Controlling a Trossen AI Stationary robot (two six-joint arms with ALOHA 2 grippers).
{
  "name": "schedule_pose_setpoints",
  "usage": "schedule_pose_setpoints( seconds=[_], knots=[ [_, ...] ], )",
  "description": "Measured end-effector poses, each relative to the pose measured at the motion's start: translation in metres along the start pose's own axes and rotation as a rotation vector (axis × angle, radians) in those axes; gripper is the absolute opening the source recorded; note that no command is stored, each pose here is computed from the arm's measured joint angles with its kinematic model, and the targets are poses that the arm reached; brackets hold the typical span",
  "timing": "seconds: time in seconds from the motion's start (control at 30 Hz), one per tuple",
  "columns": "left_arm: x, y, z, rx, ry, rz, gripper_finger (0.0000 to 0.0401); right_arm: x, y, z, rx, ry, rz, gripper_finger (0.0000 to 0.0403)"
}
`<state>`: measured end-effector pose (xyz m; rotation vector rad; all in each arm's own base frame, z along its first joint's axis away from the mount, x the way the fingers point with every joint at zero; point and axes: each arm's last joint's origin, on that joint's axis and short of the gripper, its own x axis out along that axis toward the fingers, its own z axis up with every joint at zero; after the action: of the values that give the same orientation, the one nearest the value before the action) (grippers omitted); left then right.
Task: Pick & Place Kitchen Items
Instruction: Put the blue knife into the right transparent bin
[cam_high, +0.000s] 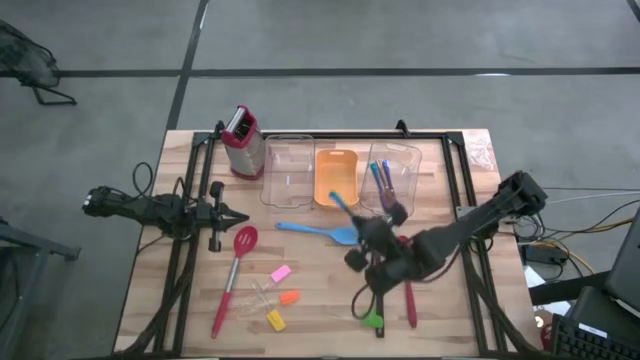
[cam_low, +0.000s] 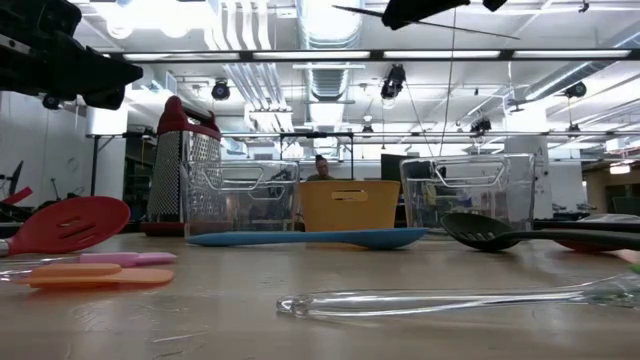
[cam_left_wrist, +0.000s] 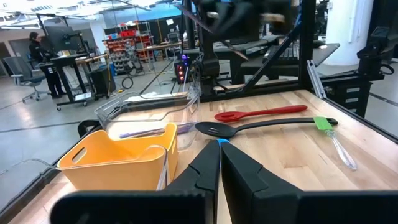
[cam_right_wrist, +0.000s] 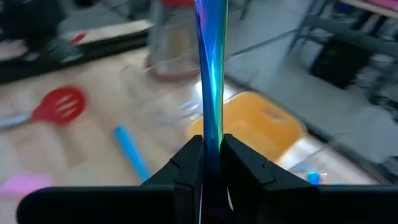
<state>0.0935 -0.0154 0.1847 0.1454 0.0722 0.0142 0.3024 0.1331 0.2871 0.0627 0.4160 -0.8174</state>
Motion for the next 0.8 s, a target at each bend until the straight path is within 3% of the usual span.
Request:
schedule_pose_setpoints(
  seconds=[0.2,0.4,0.67,0.8],
  knots=[
    [0.000,0.000,0.000,0.000,0.000,0.001,0.0019,0.020,-0.037,0.023,0.050,-0.006,-0.143,0.0043],
    [0.000,0.000,0.000,0.000,0.000,0.000,0.0021,0.055,-0.075,0.032,0.098,0.079,-0.318,0.0057],
    [0.000,0.000,0.000,0.000,0.000,0.001,0.0020,0.092,-0.105,0.004,0.098,0.206,-0.458,0.0041],
    [0.000,0.000,0.000,0.000,0.000,0.001,0.0021,0.101,-0.116,-0.010,0.119,0.225,-0.517,0.0053]
  ],
)
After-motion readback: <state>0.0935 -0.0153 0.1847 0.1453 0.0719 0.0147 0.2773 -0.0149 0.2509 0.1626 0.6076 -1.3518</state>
